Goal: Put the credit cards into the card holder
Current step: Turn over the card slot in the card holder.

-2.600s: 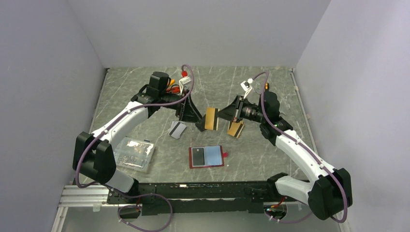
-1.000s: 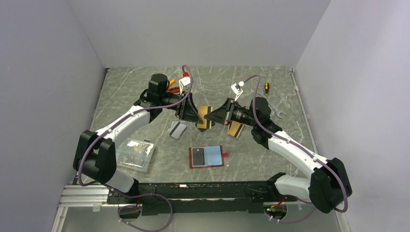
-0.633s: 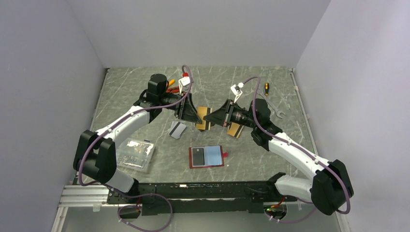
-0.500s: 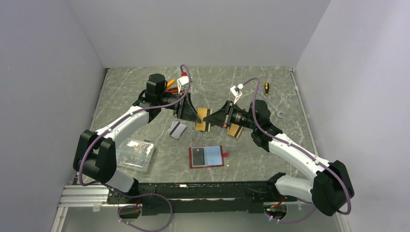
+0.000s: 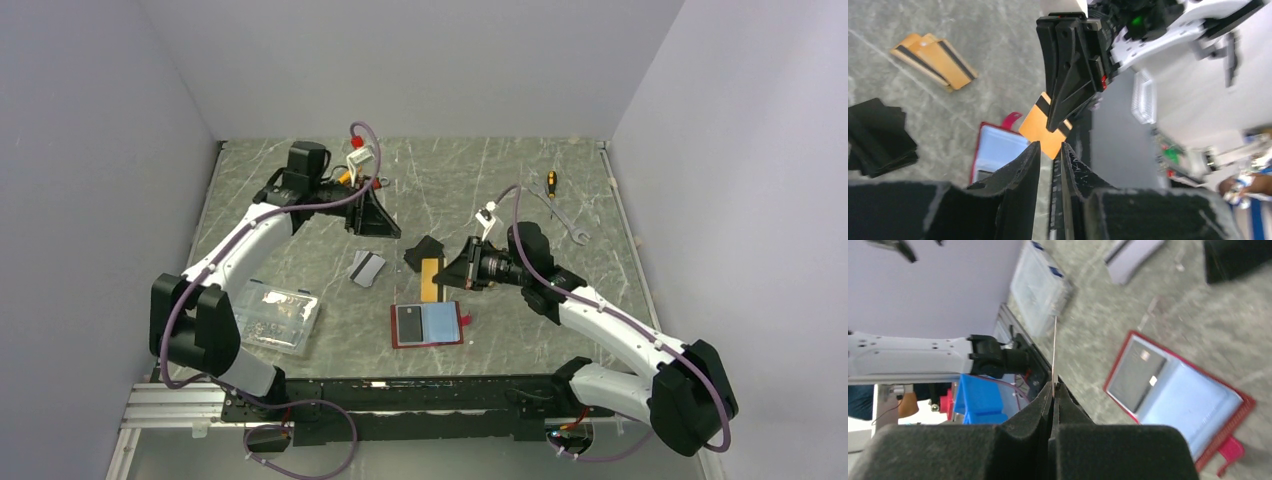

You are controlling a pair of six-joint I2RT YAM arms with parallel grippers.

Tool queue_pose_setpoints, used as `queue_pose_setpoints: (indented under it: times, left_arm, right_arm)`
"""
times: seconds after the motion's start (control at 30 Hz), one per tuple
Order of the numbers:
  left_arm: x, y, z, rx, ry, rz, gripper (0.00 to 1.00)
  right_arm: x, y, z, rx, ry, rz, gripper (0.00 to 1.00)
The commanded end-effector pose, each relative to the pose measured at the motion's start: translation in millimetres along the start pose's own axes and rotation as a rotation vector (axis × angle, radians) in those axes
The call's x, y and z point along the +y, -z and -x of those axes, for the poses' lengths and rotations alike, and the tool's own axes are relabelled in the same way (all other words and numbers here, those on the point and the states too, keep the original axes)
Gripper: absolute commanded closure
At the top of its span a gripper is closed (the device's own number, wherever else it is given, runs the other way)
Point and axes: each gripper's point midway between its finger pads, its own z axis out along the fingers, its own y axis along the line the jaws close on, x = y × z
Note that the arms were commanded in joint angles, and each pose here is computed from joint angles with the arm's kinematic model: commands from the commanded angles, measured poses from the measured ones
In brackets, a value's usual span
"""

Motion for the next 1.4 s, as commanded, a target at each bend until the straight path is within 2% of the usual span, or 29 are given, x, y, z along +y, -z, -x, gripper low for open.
queue_pose_setpoints:
  times: [0.0, 0.17, 0.37, 0.7, 1.37]
  left_arm:
    - [31, -7, -64, 0.236, -0.146, 0.171, 0.73]
    - [75, -11, -140, 0.479, -0.265, 0.353, 0.75]
    - [98, -19, -185, 0.636, -0.335, 0.401, 0.76]
    - [112, -31, -210, 0.741, -0.397, 0.433, 0.80]
    - [127, -27, -227, 0.826, -0.467, 0.493, 0.85]
  right_arm:
    - [-47, 9, -29, 0.045, -0.065, -0.193, 1.00]
    - [-102, 22, -58, 0.069, -0.133, -0.429, 1.00]
    - [-131, 33, -69, 0.069, -0.159, -0.583, 1.00]
    - [-145, 36, -72, 0.040, -0.161, -0.632, 1.00]
    - [-141, 25, -74, 0.026, -0.176, -0.576, 1.00]
